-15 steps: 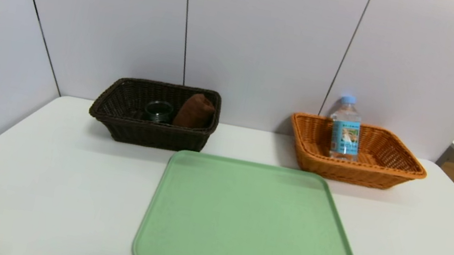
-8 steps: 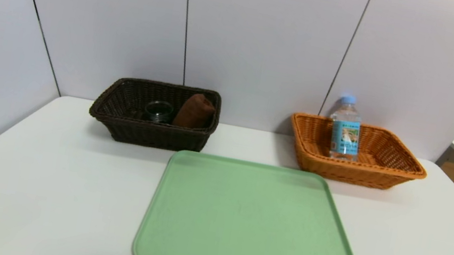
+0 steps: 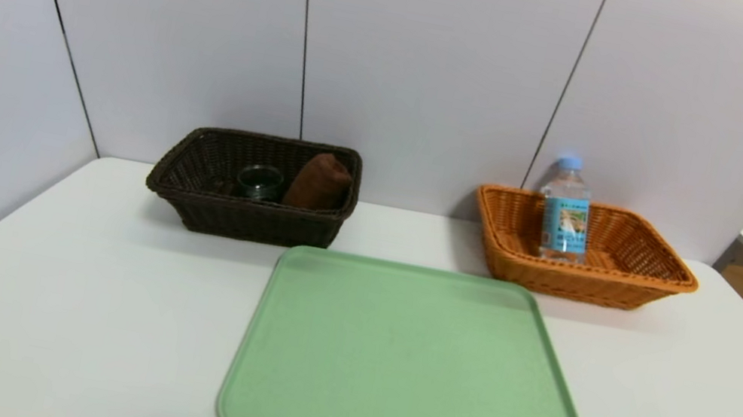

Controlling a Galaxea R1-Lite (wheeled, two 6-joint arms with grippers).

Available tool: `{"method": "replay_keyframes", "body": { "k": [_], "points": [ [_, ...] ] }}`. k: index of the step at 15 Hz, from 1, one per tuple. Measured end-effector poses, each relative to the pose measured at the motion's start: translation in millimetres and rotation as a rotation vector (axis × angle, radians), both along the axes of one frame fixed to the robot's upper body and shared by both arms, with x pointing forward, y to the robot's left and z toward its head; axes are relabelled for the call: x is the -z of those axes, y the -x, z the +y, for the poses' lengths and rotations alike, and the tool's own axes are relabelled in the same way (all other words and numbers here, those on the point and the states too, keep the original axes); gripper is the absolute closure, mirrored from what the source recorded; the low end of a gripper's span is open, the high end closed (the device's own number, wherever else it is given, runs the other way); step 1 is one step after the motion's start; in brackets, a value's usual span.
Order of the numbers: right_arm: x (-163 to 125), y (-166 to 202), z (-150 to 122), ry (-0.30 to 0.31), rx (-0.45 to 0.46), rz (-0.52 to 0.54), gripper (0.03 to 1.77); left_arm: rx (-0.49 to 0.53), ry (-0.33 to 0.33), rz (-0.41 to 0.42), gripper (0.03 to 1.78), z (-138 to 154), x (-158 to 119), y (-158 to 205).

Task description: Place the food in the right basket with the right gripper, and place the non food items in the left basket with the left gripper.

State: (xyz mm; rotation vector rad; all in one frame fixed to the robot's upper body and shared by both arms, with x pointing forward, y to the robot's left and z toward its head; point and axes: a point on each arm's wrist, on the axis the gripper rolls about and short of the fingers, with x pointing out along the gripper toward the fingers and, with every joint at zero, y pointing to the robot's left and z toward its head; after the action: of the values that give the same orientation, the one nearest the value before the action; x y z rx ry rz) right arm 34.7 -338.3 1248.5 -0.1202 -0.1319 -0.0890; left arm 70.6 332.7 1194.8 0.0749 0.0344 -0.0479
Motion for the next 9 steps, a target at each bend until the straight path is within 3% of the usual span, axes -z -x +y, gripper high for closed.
{"method": "replay_keyframes", "body": {
  "k": [5, 9],
  "points": [
    [7.0, -5.1, 0.7, 0.002, -0.033, 0.009, 0.1, -0.017, 0.004, -0.064, 0.12, 0.2, 4.7, 3.0],
    [17.8, -13.7, 0.9, 0.004, -0.038, 0.006, 0.1, -0.021, 0.021, -0.054, 0.12, 0.3, 10.1, 1.7]
  ]
}}
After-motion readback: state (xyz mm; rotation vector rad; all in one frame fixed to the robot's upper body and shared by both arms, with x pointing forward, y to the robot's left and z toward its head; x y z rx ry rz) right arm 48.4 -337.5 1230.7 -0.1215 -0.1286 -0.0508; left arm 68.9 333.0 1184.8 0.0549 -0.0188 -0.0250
